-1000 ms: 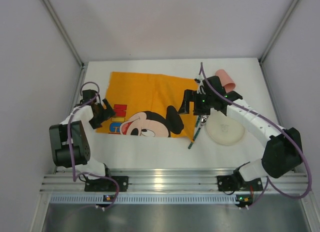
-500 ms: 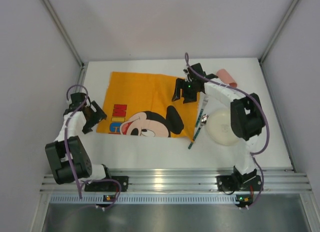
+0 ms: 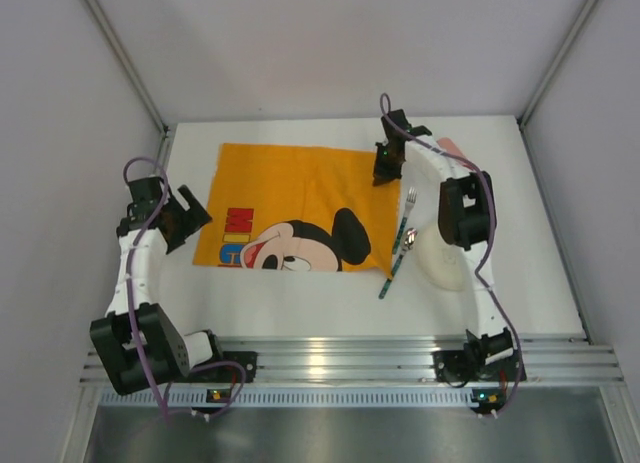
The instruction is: Set the dinner table for one person
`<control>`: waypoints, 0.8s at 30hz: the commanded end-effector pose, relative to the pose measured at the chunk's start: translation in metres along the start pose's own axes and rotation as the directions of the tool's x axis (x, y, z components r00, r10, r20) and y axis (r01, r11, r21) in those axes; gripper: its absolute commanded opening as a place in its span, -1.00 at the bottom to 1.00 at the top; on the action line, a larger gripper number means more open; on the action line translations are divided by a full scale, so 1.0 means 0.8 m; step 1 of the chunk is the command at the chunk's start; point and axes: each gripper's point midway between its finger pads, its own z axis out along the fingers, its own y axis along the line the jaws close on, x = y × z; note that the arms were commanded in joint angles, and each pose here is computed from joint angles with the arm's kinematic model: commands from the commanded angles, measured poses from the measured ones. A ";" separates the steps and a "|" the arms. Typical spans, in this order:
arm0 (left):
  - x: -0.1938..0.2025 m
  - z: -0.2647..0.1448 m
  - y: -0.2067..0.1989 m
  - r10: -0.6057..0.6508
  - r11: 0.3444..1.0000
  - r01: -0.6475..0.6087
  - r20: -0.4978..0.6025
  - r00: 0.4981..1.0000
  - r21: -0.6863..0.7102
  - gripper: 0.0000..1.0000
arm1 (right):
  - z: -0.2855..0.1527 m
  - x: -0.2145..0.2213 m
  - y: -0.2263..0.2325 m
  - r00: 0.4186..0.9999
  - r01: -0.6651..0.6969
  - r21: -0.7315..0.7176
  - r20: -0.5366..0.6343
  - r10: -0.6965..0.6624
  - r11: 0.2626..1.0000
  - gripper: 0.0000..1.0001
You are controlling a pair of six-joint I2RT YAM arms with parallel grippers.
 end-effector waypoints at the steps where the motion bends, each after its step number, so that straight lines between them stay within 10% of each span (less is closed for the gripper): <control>1: 0.012 0.009 -0.004 -0.012 0.999 0.013 -0.007 1.000 0.046 0.86 | 0.006 -0.016 -0.013 0.999 0.052 0.090 0.008 -0.053 0.995 -1.00; 15: 0.004 0.095 -0.105 -0.003 0.945 0.022 -0.058 0.998 0.326 0.88 | 0.029 -0.079 0.009 0.987 0.105 -0.036 0.124 -0.100 0.994 -0.68; 24: 0.019 0.175 -0.157 0.045 0.956 -0.002 -0.137 0.990 0.294 0.86 | -0.144 -0.099 0.070 0.949 0.178 -0.207 0.295 -0.112 0.962 -0.70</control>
